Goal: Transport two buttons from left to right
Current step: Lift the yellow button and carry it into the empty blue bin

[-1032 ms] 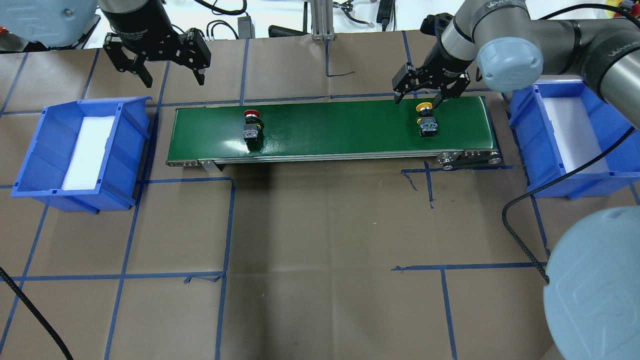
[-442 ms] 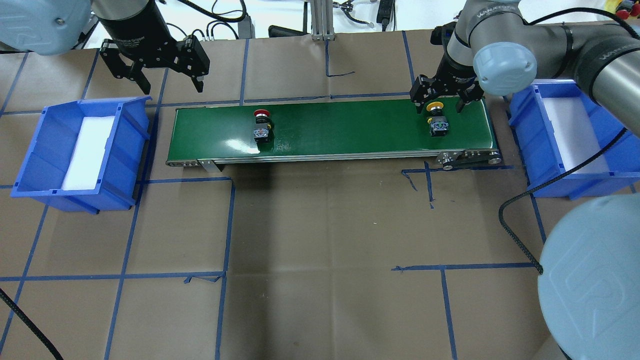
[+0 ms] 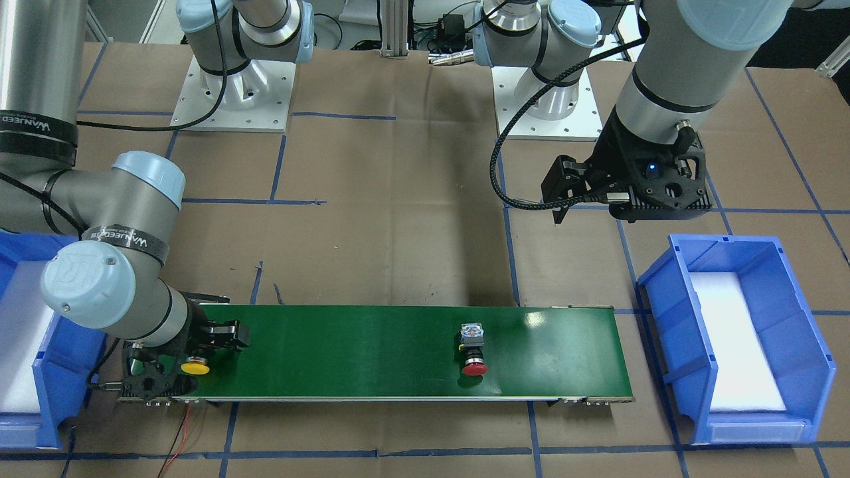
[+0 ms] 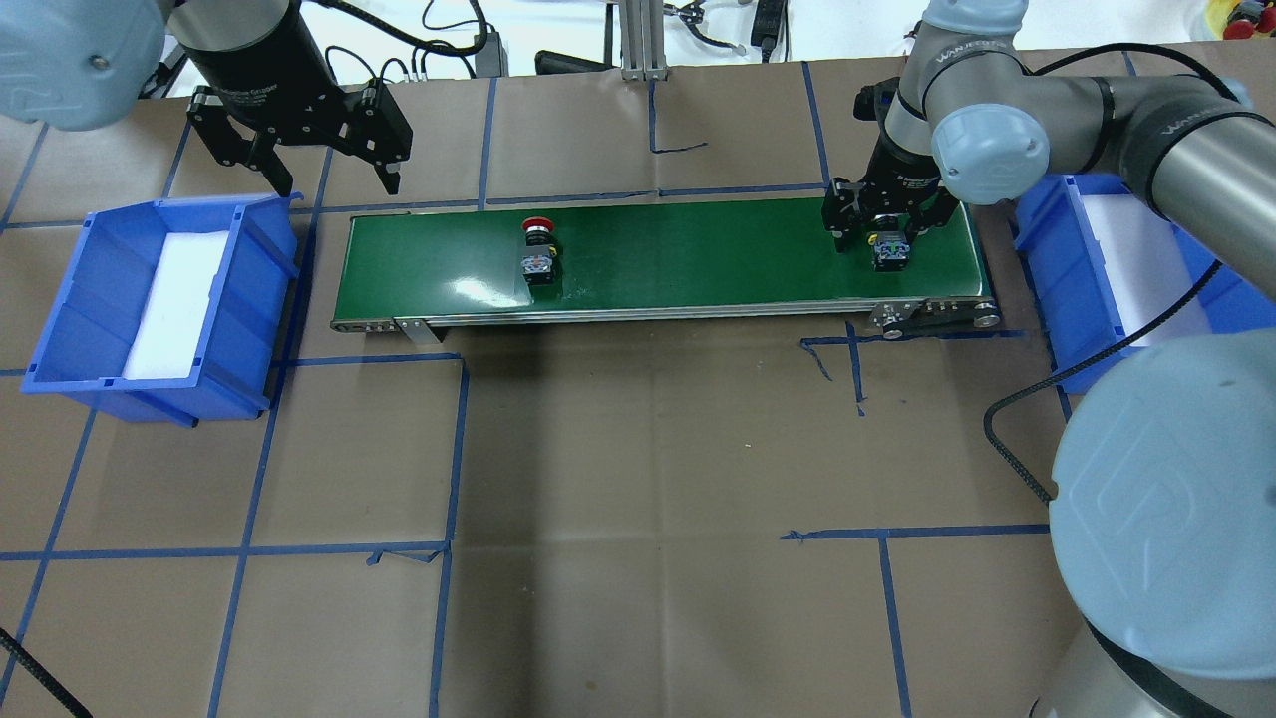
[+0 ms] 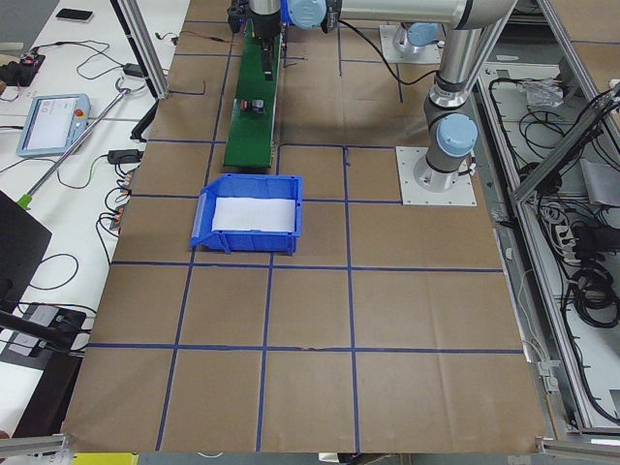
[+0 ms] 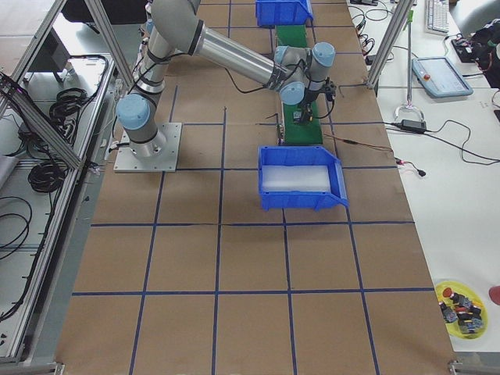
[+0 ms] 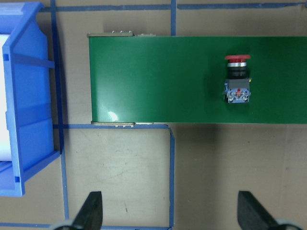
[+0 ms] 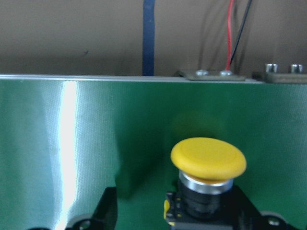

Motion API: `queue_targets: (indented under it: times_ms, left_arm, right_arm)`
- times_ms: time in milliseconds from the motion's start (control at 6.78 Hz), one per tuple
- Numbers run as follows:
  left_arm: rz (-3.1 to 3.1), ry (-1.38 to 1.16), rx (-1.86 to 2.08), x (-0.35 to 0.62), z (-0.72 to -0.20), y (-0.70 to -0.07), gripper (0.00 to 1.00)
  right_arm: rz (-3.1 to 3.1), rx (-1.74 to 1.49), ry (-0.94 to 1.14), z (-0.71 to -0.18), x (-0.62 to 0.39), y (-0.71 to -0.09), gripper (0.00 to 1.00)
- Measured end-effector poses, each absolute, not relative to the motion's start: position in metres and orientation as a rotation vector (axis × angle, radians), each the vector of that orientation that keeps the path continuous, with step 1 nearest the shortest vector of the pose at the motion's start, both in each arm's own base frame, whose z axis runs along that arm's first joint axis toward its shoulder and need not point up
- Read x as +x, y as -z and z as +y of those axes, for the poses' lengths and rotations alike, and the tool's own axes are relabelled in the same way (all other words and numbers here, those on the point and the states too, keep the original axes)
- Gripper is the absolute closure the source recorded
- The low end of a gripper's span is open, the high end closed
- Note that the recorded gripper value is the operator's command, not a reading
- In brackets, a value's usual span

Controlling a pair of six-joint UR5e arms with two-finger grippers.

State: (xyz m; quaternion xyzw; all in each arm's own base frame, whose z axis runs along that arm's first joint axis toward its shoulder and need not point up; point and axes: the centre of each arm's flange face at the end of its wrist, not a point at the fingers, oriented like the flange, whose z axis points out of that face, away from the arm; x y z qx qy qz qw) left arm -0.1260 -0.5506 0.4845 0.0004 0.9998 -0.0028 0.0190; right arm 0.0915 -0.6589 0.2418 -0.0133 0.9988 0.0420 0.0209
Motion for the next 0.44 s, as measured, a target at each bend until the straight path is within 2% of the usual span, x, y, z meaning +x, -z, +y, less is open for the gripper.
queue_targets:
  times_ms: [442]
  left_arm:
    - [3.105, 0.076, 0.008, -0.127, -0.539, -0.475, 0.0]
  right_arm:
    - [3.153, -0.016, -0.1, -0.668, 0.038, -0.274, 0.98]
